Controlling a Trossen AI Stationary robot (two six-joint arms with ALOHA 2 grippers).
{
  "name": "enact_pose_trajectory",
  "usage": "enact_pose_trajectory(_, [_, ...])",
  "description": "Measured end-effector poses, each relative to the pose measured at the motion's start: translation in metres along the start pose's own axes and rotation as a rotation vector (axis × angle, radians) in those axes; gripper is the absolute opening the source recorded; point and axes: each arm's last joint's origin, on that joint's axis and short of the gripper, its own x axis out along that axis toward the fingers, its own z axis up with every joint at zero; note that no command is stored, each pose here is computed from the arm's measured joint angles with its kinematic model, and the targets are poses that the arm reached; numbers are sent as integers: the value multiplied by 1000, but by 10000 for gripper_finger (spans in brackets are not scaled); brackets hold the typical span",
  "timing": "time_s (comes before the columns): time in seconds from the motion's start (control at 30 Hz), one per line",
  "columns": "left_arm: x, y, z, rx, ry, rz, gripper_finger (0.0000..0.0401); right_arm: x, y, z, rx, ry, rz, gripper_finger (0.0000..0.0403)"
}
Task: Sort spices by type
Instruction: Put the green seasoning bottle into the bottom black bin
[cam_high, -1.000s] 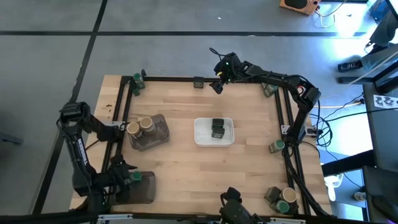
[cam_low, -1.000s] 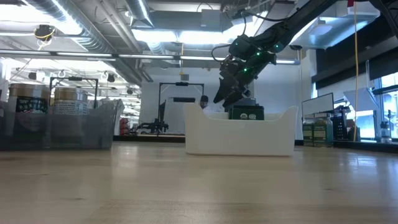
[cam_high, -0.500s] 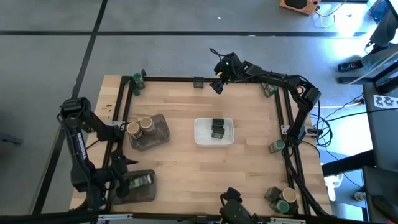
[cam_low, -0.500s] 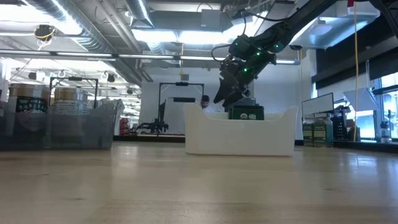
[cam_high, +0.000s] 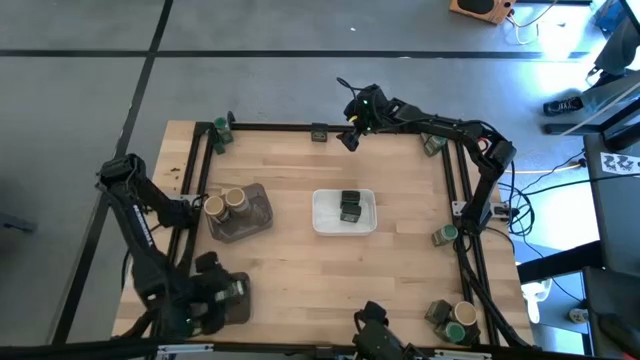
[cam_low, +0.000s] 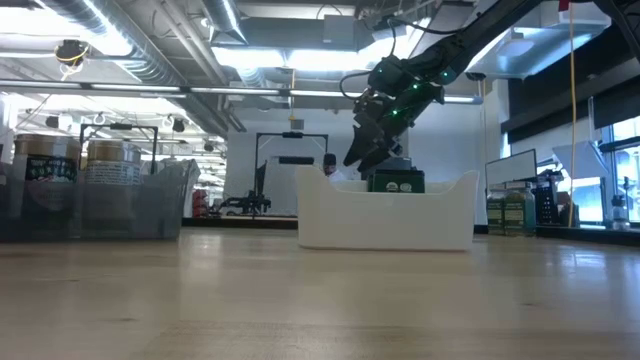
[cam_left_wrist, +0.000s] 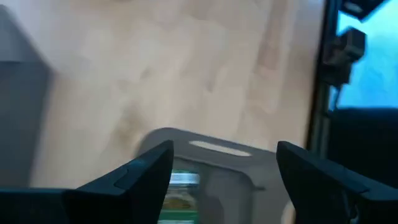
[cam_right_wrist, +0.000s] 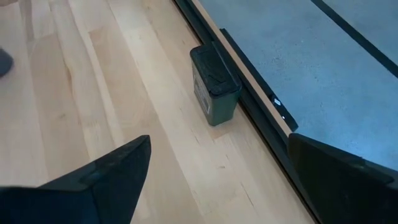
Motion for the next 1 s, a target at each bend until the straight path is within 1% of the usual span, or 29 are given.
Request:
enact_pose_trajectory(0.1, [12, 1, 3, -2, 124, 20, 280, 0, 0, 0, -3, 2, 5, 376])
enact_pose_trajectory(0.23, [26, 6, 0, -5, 292, 100, 280, 0, 1, 0, -4, -1, 33, 376])
enact_pose_trajectory(0.3, [32, 7, -1, -1, 337, 126, 280, 0, 1, 0, -4, -1, 34, 376])
enact_pose_trajectory(0.57, [39, 8, -6, 21, 385, 170, 280, 0, 1, -1, -21, 0, 34, 376])
enact_pose_trajectory(0.77, [37, 6, -13, 96, 414, 157, 280, 0, 1, -1, -21, 1, 34, 376])
enact_pose_trajectory(0.87, [35, 10, -14, 141, 426, 195, 280, 0, 1, -1, -21, 1, 34, 376])
enact_pose_trajectory(1.0, [36, 12, -16, 157, 433, 222, 280, 0, 1, -1, -21, 2, 34, 376])
